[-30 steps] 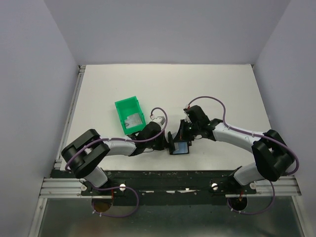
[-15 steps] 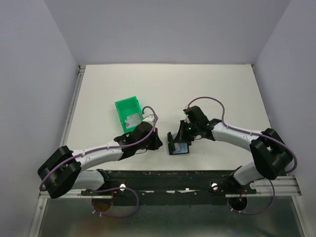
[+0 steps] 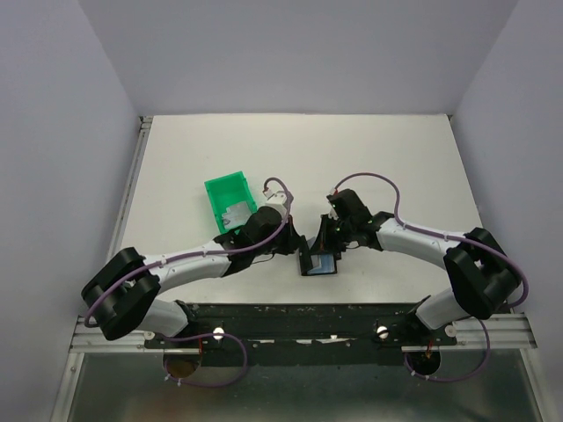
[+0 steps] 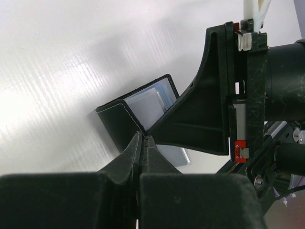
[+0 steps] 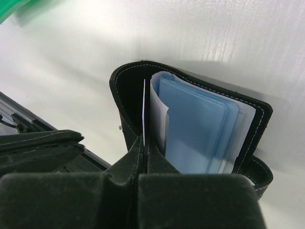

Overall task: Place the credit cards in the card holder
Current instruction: Insert the credit card into the card holder.

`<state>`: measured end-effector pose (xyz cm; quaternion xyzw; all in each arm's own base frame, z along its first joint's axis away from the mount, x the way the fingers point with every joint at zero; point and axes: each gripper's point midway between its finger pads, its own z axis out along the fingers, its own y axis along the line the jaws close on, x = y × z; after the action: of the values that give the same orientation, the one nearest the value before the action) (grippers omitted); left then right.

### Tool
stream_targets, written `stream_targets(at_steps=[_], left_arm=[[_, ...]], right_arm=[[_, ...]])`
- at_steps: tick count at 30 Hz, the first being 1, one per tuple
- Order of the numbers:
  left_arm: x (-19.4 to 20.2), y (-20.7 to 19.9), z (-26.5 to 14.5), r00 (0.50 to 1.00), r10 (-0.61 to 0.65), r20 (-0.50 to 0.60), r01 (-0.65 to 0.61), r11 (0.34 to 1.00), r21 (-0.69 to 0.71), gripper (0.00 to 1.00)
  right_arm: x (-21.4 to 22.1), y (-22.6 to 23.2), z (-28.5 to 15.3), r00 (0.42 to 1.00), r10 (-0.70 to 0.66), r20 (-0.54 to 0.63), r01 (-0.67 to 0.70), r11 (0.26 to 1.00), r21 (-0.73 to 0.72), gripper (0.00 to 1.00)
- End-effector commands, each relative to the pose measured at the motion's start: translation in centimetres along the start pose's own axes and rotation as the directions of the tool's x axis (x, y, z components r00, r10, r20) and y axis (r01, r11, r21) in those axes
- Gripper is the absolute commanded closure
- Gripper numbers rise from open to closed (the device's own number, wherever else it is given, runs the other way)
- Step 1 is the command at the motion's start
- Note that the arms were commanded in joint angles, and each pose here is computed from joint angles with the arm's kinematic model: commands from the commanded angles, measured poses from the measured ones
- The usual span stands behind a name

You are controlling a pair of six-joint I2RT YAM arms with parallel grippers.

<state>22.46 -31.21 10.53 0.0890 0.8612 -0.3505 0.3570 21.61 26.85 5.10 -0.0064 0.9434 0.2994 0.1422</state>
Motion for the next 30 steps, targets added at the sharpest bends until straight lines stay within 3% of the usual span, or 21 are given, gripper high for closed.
stream_targets(at_steps=[1, 10, 16, 30], left_arm=[[-1.2, -2.2, 1.1, 0.999, 0.033, 0.021, -0.035, 0.997, 0.076, 1.0], [0.2, -2.2, 3.3, 0.999, 0.036, -0.041, -0.032, 0.995, 0.095, 1.0], [2.3, -0.5, 4.1, 0.994, 0.024, -0.104, -0.02, 0.999, 0.037, 1.0], [6.1, 4.9, 1.3, 0.984, 0.017, -0.179, -0.044, 0.989, -0.145, 1.0]], right_arm=[[0.8, -1.3, 0.7, 1.0, -0.005, -0.017, 0.006, 0.999, 0.042, 0.99], [0.9, -1.4, 0.8, 1.0, -0.004, -0.016, 0.005, 0.999, 0.041, 1.0], [0.8, -1.4, 0.7, 1.0, -0.003, -0.009, 0.003, 0.999, 0.041, 1.0], [0.7, -0.9, -0.2, 1.0, -0.013, 0.021, 0.013, 1.0, 0.012, 0.99]])
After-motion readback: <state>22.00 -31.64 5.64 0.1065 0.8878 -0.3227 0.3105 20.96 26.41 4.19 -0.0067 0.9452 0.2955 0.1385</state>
